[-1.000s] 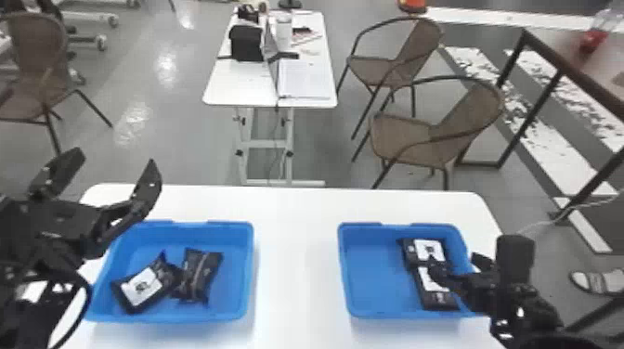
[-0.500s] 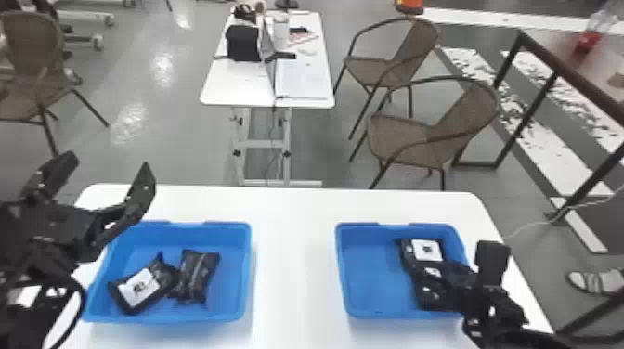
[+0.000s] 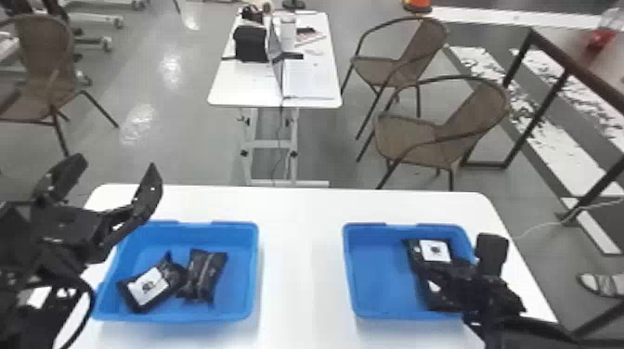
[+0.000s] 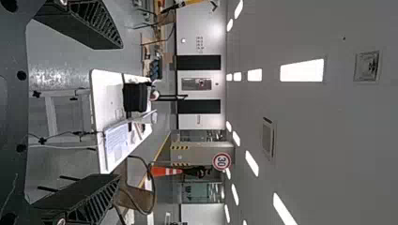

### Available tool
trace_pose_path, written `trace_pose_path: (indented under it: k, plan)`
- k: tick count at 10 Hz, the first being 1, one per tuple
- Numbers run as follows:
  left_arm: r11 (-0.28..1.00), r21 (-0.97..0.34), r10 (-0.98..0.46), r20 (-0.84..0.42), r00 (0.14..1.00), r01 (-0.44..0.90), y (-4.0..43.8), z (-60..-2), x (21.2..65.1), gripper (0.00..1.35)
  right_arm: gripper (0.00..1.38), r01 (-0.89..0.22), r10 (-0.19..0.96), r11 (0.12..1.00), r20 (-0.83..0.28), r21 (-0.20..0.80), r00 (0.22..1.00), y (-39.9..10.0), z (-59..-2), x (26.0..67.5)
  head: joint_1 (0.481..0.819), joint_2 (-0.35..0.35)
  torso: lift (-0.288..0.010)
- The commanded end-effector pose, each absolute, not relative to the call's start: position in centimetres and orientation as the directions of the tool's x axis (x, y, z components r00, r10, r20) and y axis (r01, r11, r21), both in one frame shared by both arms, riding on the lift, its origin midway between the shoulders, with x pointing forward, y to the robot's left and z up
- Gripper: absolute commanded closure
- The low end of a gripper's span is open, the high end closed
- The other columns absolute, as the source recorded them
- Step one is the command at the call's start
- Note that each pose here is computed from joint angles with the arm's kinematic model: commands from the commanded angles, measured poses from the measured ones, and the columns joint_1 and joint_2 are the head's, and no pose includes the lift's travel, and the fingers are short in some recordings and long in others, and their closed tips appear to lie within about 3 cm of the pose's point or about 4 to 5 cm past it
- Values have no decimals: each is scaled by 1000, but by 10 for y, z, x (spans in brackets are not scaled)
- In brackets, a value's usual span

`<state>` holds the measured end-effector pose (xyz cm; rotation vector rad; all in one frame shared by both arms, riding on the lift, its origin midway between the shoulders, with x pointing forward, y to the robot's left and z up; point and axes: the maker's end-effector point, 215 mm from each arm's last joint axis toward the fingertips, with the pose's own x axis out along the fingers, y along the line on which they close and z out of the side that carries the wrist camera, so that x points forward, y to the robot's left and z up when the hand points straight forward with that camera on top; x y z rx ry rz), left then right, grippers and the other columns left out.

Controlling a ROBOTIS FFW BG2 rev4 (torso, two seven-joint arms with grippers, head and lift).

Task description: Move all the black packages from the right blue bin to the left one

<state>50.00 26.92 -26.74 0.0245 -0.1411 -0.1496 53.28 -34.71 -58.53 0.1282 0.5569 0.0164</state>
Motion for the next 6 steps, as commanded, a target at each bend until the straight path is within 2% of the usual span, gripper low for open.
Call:
trace_pose_path:
  k: [1, 3, 6]
  plan:
    - [989, 31, -150, 137, 979, 147, 269, -269, 500, 36, 165, 17, 57, 991, -521, 136, 852, -344, -586, 541, 695, -84, 0]
    - [989, 26, -147, 140, 979, 145, 271, -268, 499, 36, 156, 25, 49, 991, -522, 135, 852, -348, -588, 548, 695, -79, 0]
    - [990, 22, -143, 141, 980, 141, 273, -269, 498, 36, 156, 94, -25, 990, -539, 100, 842, -368, -593, 546, 695, -90, 0]
